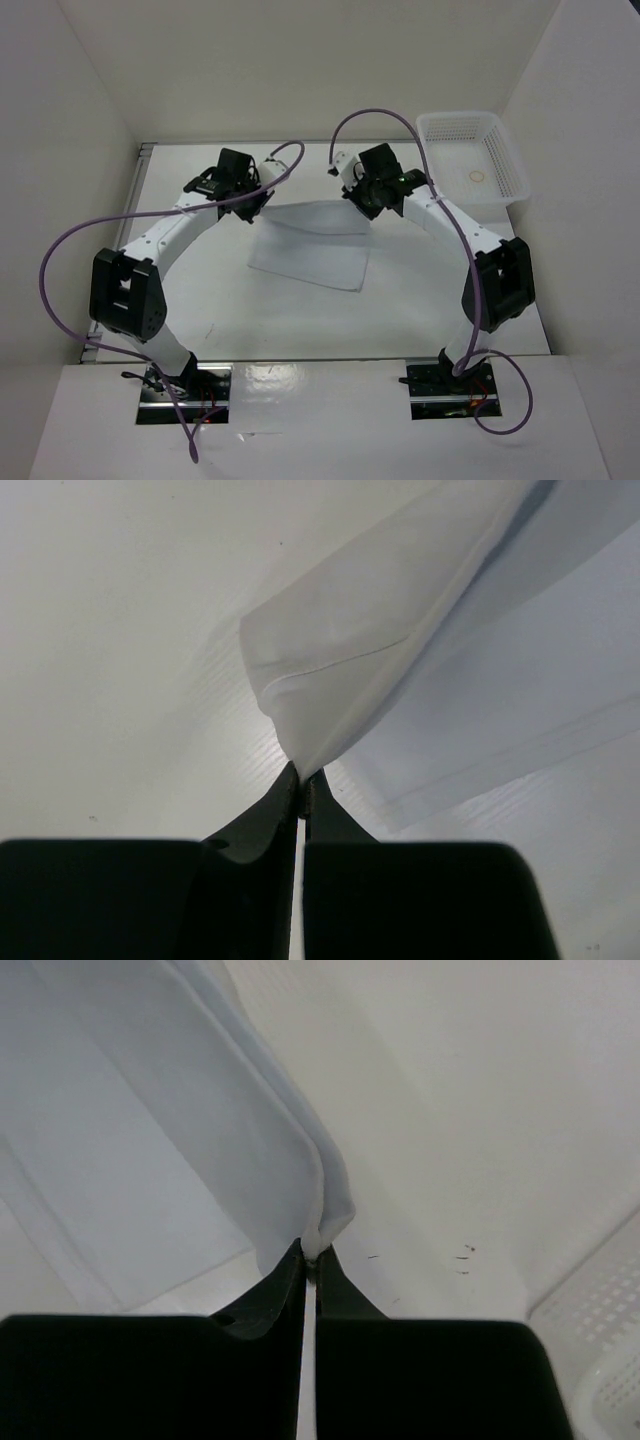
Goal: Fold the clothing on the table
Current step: Fold the skirt
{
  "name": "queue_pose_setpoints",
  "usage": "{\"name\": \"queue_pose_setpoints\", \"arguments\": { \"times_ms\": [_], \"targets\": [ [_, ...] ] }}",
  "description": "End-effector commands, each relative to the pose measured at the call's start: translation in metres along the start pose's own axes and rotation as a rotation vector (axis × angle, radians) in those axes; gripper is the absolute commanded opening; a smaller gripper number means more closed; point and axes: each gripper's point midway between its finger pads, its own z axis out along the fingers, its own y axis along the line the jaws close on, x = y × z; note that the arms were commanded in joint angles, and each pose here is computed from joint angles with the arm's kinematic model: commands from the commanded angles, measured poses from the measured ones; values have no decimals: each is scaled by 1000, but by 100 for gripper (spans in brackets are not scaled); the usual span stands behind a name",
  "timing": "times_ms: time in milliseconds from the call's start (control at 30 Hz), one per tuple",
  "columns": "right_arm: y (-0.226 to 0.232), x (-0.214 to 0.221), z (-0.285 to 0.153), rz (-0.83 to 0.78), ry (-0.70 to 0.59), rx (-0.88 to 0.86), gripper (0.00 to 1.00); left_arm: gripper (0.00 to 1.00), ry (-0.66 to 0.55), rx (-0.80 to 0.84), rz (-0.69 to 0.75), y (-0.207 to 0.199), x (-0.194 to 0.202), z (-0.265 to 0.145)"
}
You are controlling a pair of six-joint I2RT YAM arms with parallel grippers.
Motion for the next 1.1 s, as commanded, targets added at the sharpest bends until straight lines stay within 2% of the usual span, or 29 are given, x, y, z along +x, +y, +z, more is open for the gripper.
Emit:
{"name": "queue_pose_setpoints", "arguments": {
  "times_ms": [0, 500, 567, 667, 700, 800, 900, 1067],
  "targets": [
    [16, -11, -19, -45, -51, -39, 0, 0, -24, 20, 4, -8, -2, -13],
    [56, 10, -36, -118, -15, -169, 0, 0, 36, 67, 25, -32, 23, -13],
    [62, 15, -38, -132, 0, -183, 4, 0, 44, 71, 23, -33, 27, -12],
    [71, 21, -38, -162, 29, -194, 16, 0, 51, 80, 38, -37, 28, -12],
    [70, 26, -37, -162, 43, -188, 25, 3, 59, 84, 37, -38, 30, -13],
    [80, 28, -38, -194, 55, -220, 39, 8, 59, 84, 37, -39, 32, -14],
    [92, 34, -42, -211, 75, -269, 44, 12, 73, 80, 37, -40, 38, -15],
    [108, 39, -43, -252, 97, -307, 44, 25, 82, 85, 44, -42, 42, -21]
  ]
}}
